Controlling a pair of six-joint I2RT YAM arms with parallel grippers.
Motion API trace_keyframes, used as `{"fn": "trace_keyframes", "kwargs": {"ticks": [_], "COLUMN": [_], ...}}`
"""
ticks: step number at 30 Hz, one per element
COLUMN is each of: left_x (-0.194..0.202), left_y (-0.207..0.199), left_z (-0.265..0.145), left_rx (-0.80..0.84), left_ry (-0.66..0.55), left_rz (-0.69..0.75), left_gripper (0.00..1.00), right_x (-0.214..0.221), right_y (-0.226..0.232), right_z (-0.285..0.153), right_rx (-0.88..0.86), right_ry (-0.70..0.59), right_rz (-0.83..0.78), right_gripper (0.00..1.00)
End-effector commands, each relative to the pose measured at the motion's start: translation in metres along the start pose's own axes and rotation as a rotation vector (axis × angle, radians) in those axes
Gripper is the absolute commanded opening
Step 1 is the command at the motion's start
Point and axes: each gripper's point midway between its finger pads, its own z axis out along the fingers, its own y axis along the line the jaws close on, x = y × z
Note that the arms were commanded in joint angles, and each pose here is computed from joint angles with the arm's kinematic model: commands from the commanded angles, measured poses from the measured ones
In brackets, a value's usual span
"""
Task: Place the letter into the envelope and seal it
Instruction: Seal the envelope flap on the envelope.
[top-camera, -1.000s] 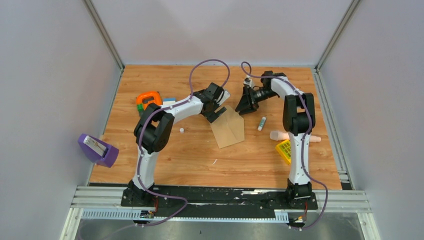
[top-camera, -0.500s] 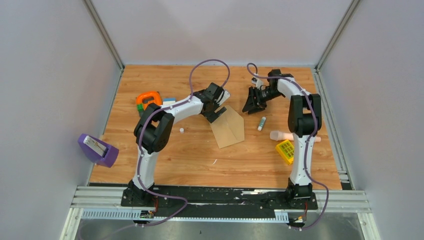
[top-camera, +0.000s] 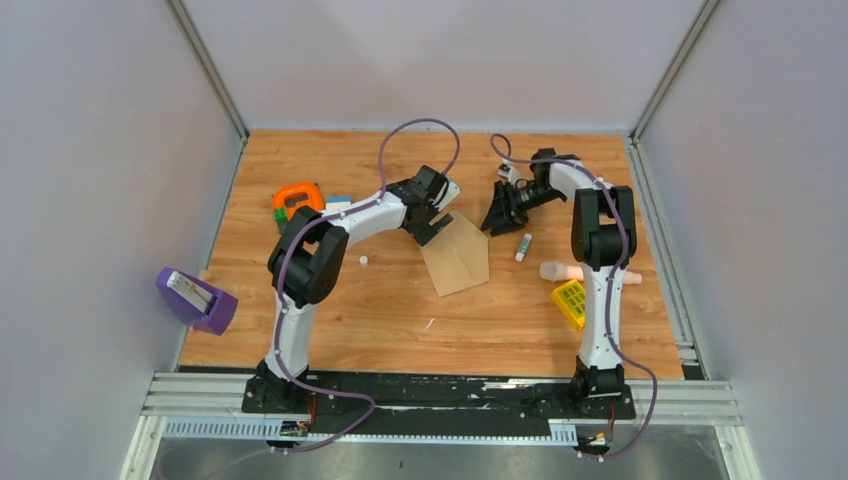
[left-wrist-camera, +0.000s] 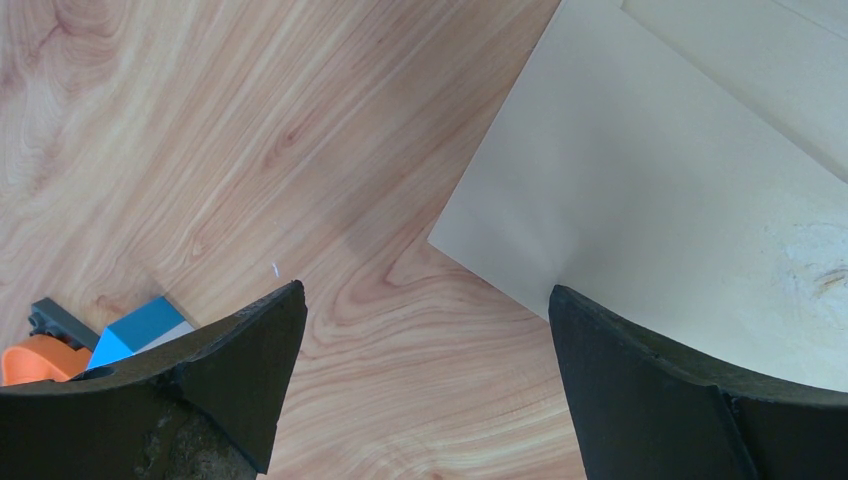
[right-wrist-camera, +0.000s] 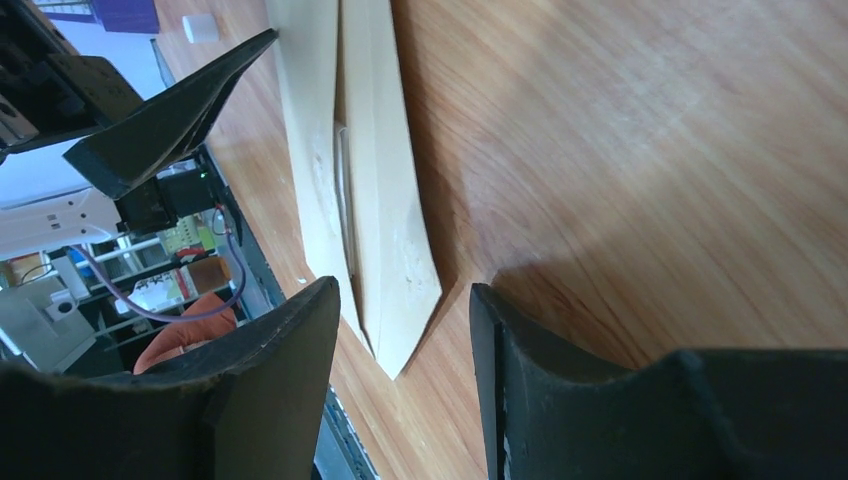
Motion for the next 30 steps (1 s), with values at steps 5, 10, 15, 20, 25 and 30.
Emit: {"fn": "trace_keyframes", "kwargs": {"ticks": [5,10,15,20,25,30], "left_x": [0.033,0.033,0.034,0.033,0.033,0.034], "left_y": [-0.011,-0.011,-0.009,-0.009,-0.009,-0.009], "left_z": [0.018,0.018,0.017,0.017,0.017,0.018], "left_rx": [0.011,0.01,0.004,0.004,0.002,0.001], "left_ry": [0.108,0.11,0.108,0.107,0.105,0.107], "left_rz": [0.013,0.014,0.016,0.017,0.018,0.019], "left_gripper": [1.0,1.0,1.0,1.0,1.0,1.0], "right_x": [0.006,0.004,-0.012,-0.022,-0.014,-0.003], "right_y": [0.037,0.042,0.041,0.012,0.001,0.0], "right_z": [0.006,0.007,0.0,0.004,0.012,0.015], "right_rx": [-0.178,-0.182,-0.106,0.025,0.029,0.004], "right_ry": [0.031,0.029,-0.015,-0.025,0.0,0.031], "right_rz": [-0.071,-0.092,-0.153,-0.156,-0.136,-0.14], "right_gripper": [0.51,0.5,0.51,0.52,0.52,0.51]}}
